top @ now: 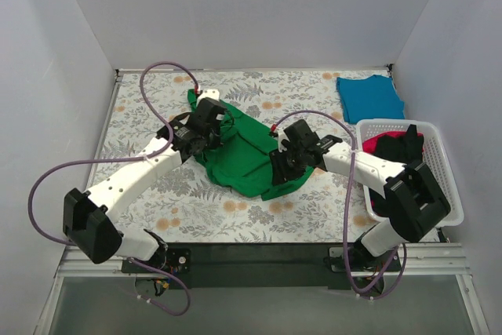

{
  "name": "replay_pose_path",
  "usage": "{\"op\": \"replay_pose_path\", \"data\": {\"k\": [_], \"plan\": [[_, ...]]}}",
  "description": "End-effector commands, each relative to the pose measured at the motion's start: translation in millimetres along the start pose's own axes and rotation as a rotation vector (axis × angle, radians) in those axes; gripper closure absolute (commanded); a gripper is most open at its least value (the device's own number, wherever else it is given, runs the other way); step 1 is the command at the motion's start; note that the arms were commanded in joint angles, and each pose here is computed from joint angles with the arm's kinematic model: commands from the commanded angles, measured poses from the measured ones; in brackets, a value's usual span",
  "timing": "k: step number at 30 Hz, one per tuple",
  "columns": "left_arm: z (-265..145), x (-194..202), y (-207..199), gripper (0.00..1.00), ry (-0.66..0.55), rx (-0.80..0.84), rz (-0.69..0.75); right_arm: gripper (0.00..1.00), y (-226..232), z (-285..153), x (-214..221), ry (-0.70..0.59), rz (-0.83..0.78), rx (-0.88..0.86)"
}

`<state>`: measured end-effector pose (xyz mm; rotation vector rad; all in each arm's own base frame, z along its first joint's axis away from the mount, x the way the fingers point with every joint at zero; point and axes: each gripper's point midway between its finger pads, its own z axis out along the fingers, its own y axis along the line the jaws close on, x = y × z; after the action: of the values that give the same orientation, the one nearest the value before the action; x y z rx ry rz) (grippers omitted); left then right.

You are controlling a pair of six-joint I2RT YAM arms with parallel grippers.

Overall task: Fold and stack the t-shirts
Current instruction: Flatten the tshirt out

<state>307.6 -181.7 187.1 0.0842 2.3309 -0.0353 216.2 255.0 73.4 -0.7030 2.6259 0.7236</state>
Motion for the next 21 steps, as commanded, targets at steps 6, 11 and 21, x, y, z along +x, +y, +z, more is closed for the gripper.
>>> {"op": "replay_pose_path", "data": {"k": [6,11,21], "plan": [[-1.8,-20.5,81.7,1.0,-0.025,-0.046,-0.219,0.52,-40.1,7.3,-24.5,-0.072,0.023,0.243],[6.9,-34.0,155.9,1.0,-0.098,-0.163,-0.464,0.52,-66.7,8.5,-34.5,-0.063,-0.016,0.386],[47.9,29.1,236.5,1.0,-0.034,-0.41,-0.713,0.55,-94.3,15.6,-41.5,0.044,-0.122,0.523]]}}
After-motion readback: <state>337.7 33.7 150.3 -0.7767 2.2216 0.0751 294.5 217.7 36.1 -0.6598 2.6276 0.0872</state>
